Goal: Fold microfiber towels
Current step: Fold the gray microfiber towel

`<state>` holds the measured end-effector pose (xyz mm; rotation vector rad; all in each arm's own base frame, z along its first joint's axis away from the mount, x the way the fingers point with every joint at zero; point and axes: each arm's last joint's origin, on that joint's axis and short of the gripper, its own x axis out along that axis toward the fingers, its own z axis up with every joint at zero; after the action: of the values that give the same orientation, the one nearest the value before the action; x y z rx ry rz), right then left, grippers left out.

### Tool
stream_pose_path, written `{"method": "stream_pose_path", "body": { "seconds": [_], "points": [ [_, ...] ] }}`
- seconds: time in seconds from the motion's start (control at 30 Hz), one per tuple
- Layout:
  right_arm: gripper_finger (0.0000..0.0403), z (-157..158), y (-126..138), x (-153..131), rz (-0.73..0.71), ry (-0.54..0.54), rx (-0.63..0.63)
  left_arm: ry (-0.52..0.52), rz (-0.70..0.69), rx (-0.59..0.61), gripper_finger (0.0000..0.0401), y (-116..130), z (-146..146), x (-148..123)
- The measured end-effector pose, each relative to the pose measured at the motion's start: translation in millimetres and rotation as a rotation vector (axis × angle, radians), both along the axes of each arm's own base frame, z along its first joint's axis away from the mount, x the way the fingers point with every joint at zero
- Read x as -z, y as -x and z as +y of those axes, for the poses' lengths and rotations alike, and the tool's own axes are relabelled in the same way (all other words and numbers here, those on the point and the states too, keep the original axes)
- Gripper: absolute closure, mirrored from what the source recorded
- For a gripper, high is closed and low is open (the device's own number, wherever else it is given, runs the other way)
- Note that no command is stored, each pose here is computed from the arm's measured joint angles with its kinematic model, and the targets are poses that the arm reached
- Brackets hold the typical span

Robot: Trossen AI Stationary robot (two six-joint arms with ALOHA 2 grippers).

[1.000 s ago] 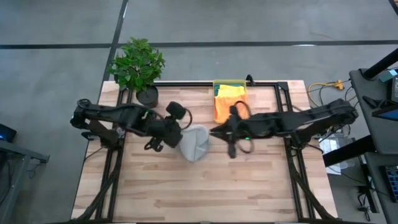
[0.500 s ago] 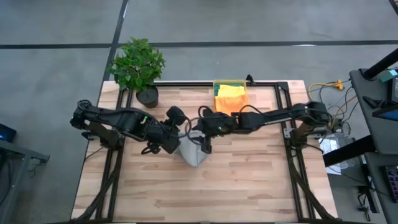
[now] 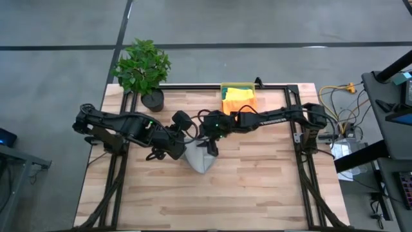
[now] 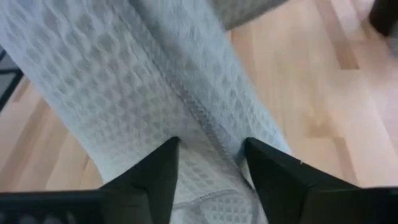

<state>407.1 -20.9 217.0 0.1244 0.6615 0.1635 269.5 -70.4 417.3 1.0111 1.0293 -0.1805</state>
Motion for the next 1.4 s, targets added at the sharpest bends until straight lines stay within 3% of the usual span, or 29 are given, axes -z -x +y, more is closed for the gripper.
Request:
{"method": "stream_pose_path", "body": {
  "seconds": [0.1,0.23,0.43,0.63,0.8,0.93,1.17,1.4],
  "points": [
    [0.0274,0.1,-0.5,1.2,-0.001,0.005,-0.005,0.000,0.001,0.000,0.0401,0.0,0.1,0.2],
    [0.0376,-0.1,4.0,-8.5,-0.011,0.010,-0.004,-0.005,0.018,-0.002,0.0401,1.2,0.8,1.1],
    [0.0393,5.3,29.2,-40.5,0.052,0.047,0.055,0.009,0.043,-0.044,0.0401,2.7,2.2,5.8],
    [0.0394,27.7,72.5,-82.4,0.148,0.136,0.091,0.108,0.005,-0.214,0.0401,1.3,6.4,11.1],
    [0.0394,50.0,102.6,-108.0,0.144,0.083,0.098,0.338,0.009,-0.364,0.0401,-9.5,9.2,20.6],
    [0.0394,67.0,115.4,-118.7,0.126,0.030,0.083,0.500,0.045,-0.391,0.0401,-28.4,4.4,33.1],
    [0.0394,90.7,128.9,-131.1,0.178,-0.043,0.072,0.591,0.114,-0.374,0.0401,-47.3,-4.1,47.9],
    [0.0394,129.4,135.0,-131.1,0.240,-0.194,-0.033,1.017,0.302,-0.316,0.0401,-45.2,-19.1,43.2]
  ]
}}
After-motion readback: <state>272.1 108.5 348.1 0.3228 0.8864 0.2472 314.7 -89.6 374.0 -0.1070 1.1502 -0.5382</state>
